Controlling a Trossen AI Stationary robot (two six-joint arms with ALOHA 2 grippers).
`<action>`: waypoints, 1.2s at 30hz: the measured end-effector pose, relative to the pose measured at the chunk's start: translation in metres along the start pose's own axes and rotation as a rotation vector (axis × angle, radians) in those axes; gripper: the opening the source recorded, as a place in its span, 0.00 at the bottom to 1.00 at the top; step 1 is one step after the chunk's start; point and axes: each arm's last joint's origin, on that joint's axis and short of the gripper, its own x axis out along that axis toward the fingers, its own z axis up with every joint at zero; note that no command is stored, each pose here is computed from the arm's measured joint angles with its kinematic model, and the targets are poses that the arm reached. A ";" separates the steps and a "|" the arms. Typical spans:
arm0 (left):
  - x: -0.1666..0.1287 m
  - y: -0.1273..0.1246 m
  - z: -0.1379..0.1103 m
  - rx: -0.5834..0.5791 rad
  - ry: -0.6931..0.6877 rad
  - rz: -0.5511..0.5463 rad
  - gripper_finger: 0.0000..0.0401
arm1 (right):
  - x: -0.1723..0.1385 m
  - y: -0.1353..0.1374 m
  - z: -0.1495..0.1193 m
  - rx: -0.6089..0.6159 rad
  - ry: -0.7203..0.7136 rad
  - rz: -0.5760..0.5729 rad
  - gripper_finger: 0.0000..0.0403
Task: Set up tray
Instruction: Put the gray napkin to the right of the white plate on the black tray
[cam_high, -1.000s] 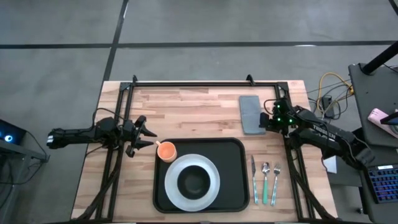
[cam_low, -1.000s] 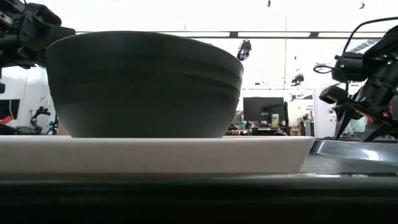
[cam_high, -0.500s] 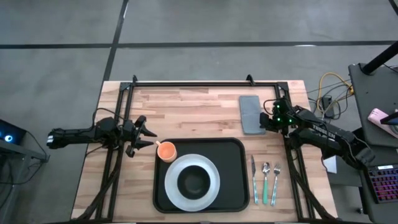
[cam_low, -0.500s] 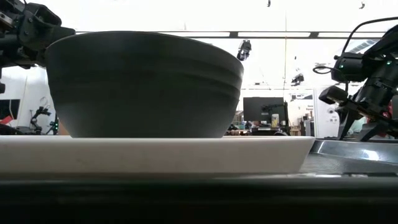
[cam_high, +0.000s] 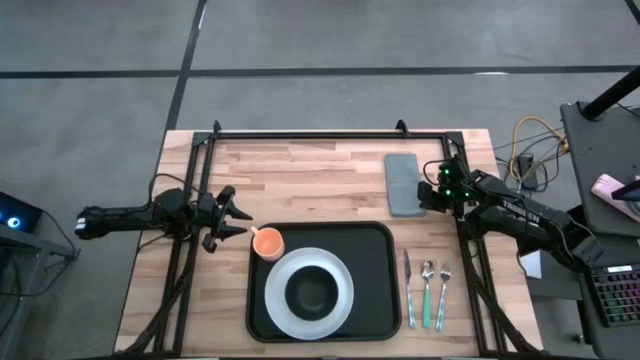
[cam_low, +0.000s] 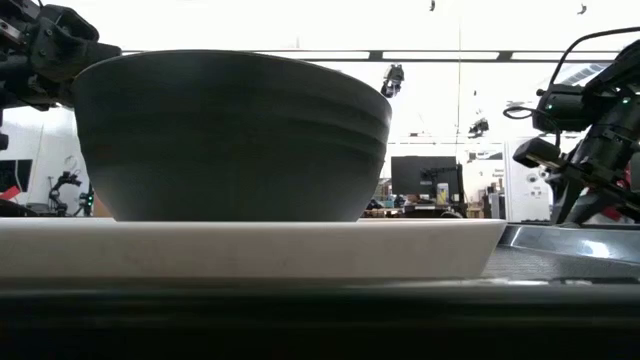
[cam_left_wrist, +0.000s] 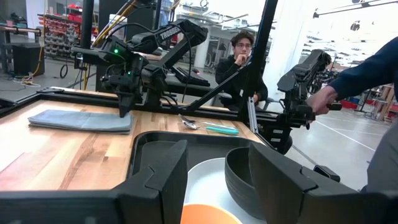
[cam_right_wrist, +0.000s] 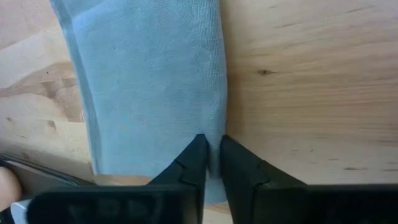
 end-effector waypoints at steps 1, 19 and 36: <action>0.000 0.000 0.000 0.000 0.000 0.000 0.38 | 0.000 0.000 0.000 0.000 0.000 0.000 0.06; 0.000 0.000 0.000 0.000 0.000 0.000 0.38 | -0.002 0.019 0.008 0.072 0.017 0.233 0.02; 0.000 0.000 0.000 0.000 0.000 0.000 0.38 | -0.004 0.042 0.006 0.090 0.032 0.424 0.02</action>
